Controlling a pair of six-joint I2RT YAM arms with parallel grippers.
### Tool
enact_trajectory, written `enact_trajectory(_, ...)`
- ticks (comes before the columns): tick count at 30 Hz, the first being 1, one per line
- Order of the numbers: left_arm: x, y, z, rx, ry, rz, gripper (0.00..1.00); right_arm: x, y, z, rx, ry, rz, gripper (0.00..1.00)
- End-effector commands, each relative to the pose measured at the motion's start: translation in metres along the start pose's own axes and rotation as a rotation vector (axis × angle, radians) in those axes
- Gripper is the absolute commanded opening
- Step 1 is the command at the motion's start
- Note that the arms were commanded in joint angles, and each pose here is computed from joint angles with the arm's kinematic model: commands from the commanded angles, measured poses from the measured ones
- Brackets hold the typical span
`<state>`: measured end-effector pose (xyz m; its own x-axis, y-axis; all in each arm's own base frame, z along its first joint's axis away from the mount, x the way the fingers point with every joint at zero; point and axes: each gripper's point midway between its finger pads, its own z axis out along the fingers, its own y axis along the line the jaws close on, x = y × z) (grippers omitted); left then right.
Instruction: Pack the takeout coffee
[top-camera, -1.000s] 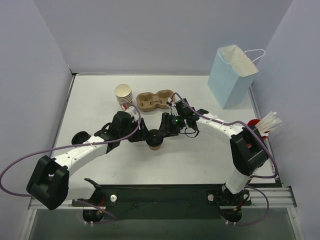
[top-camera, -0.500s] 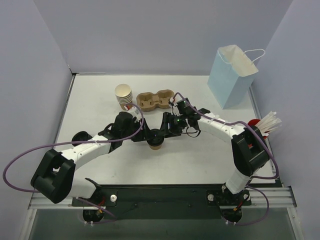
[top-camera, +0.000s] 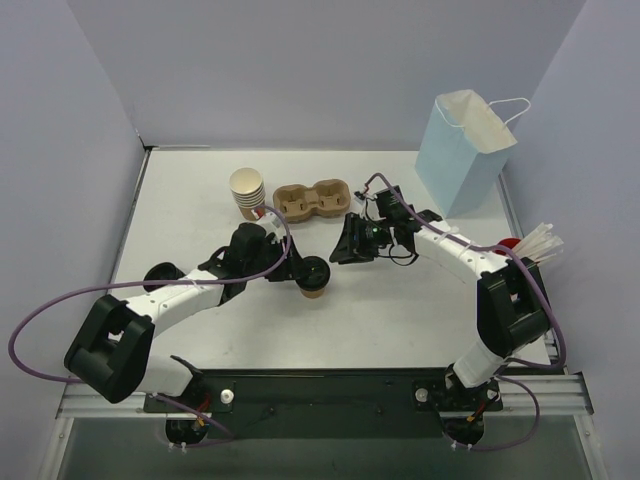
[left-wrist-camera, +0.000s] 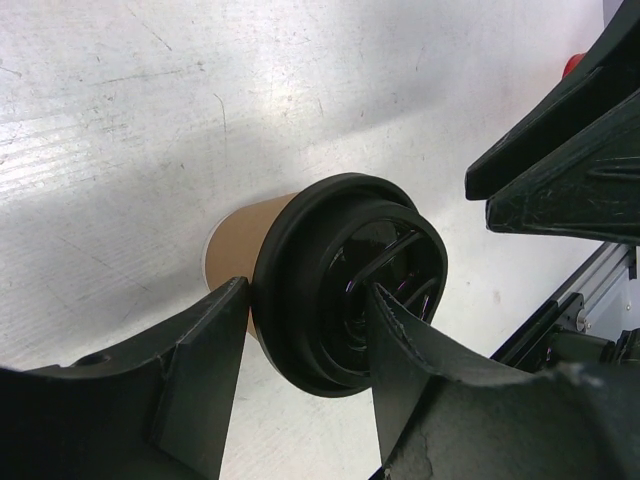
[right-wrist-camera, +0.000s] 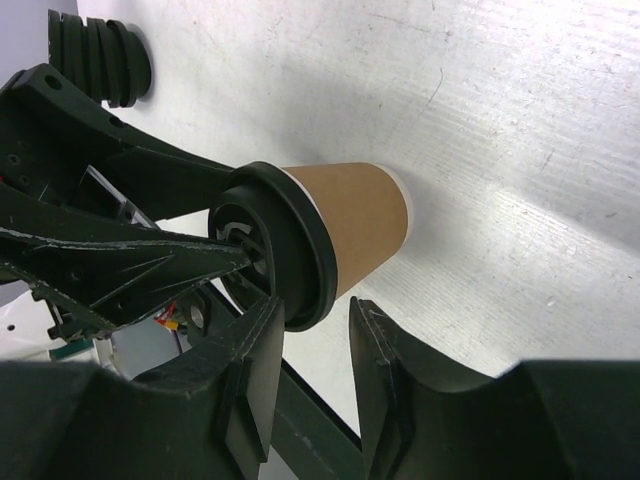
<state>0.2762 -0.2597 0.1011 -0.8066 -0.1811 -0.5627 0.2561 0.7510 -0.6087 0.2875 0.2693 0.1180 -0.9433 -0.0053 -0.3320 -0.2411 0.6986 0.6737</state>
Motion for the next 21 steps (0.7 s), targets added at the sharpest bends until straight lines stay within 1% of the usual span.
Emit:
enact_trajectory(1,0.038,0.035,0.003,-0.107,0.114,0.031,0.58,0.003,0.007,-0.001,-0.047,0.027,-0.013,0.33)
enact_trajectory(12,0.045,0.041,0.004,-0.121,0.134,0.022,0.57,0.003,-0.003,0.02,-0.046,0.062,0.016,0.31)
enact_trajectory(15,0.04,0.038,0.007,-0.103,0.114,0.027,0.57,0.007,-0.009,0.026,-0.04,0.071,0.027,0.29)
enact_trajectory(16,0.041,0.037,0.007,-0.101,0.113,0.026,0.57,0.009,-0.011,0.027,-0.036,0.075,0.032,0.27)
enact_trajectory(19,0.043,0.04,0.007,-0.112,0.115,0.021,0.57,0.019,-0.026,0.031,0.008,0.079,0.061,0.23)
enact_trajectory(21,0.044,0.044,0.008,-0.128,0.116,0.013,0.57,0.028,-0.042,0.033,0.063,0.08,0.083,0.22)
